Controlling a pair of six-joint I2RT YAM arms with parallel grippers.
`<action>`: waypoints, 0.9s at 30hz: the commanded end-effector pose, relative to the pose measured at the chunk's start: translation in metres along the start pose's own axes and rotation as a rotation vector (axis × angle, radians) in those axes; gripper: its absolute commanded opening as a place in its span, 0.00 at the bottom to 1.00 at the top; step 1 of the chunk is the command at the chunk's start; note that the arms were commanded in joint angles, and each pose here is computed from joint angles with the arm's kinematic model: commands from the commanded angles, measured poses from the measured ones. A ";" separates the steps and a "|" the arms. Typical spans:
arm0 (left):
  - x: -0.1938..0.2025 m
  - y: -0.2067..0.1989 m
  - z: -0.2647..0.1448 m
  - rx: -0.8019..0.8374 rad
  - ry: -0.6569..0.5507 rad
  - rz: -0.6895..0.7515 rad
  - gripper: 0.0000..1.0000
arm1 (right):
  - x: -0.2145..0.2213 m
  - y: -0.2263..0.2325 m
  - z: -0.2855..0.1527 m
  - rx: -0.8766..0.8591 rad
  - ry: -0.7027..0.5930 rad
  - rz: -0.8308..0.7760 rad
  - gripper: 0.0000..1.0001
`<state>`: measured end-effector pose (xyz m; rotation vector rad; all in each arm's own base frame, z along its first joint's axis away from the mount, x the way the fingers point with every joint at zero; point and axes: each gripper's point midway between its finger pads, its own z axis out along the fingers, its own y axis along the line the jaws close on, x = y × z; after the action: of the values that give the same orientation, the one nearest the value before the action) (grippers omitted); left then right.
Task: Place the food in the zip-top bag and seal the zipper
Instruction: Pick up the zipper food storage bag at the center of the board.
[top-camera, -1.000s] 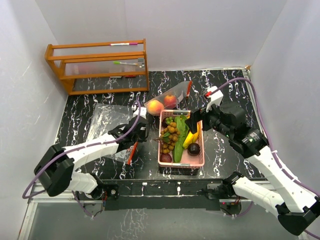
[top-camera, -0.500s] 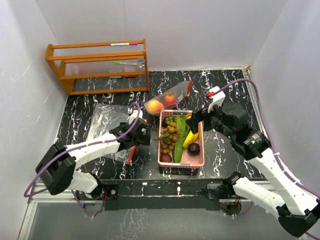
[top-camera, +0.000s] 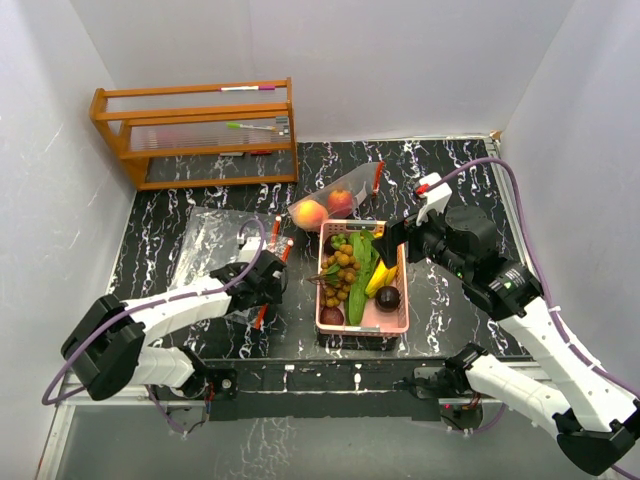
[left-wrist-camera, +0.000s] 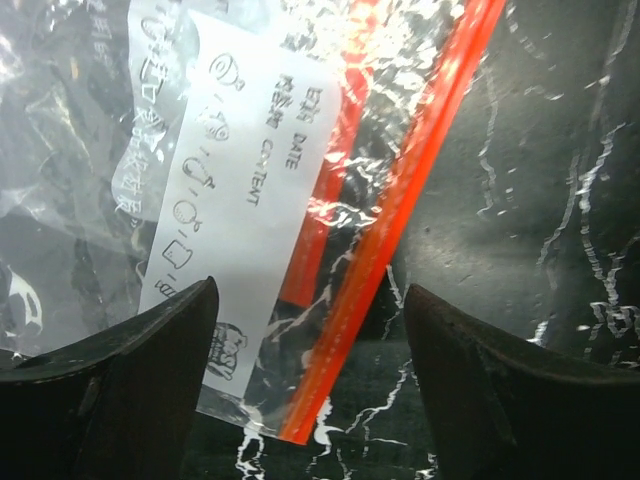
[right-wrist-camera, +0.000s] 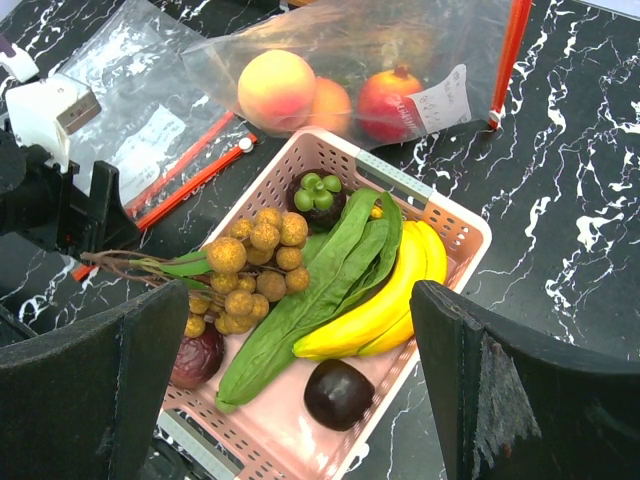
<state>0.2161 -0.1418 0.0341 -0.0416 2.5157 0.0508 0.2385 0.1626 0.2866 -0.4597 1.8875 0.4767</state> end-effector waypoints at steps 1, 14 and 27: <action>0.010 0.009 0.005 -0.018 0.011 -0.034 0.70 | -0.013 0.001 -0.006 -0.002 -0.053 -0.004 0.98; 0.039 0.009 0.020 0.014 0.068 -0.019 0.26 | -0.013 0.002 -0.009 -0.008 -0.056 -0.004 0.98; -0.022 -0.030 -0.026 0.205 -0.041 -0.027 0.00 | -0.007 0.000 -0.010 0.001 -0.047 0.003 0.98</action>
<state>0.2157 -0.1517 0.0173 -0.0427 2.5128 -0.0587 0.2308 0.1572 0.2951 -0.4515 1.8569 0.4822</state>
